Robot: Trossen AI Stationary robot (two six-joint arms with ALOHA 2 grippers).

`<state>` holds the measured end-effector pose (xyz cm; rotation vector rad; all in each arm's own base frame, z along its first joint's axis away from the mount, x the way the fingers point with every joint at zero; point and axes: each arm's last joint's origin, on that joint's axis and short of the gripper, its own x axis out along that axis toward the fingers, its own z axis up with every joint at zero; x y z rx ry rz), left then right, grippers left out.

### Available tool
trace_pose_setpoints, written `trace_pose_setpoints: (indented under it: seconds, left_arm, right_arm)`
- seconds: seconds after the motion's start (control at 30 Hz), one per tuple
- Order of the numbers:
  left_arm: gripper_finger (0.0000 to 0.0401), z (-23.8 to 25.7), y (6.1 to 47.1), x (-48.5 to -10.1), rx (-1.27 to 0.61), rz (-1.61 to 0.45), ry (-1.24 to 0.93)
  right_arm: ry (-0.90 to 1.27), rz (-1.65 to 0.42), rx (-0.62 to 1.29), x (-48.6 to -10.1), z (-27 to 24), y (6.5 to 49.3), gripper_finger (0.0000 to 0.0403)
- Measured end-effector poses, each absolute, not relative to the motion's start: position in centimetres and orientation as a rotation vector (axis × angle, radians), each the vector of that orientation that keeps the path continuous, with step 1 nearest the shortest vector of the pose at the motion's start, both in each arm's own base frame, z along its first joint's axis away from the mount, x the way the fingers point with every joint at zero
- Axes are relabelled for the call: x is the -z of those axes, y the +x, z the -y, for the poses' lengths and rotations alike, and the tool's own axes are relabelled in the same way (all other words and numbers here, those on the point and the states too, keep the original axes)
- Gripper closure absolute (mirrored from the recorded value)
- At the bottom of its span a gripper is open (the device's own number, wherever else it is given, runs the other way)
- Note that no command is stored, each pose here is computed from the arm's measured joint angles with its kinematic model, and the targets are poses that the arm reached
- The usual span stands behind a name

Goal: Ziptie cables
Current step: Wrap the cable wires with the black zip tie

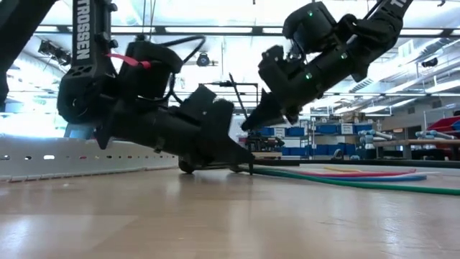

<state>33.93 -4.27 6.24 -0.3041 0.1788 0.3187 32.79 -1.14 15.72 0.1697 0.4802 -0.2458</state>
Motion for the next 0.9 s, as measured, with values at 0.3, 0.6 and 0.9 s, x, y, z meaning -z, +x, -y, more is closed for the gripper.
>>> trace_pose_setpoints:
  seconds: [0.3, 0.6, 0.9]
  left_arm:
    - [0.0384, 3.9, 30.1, -7.4, -0.236, 0.005, -0.472]
    - [0.0384, 3.6, 28.5, -7.1, -0.258, -0.023, -0.520]
    - [0.0377, 3.6, 28.8, -7.2, -0.265, -0.006, -0.554]
  right_arm:
    - [0.167, -0.658, 0.279, -14.2, 1.2, 31.8, 0.0349]
    - [0.181, -0.802, 0.299, -13.1, 1.2, 30.8, 0.0338]
    - [0.187, -0.902, 0.338, -12.4, 1.1, 30.0, 0.0328]
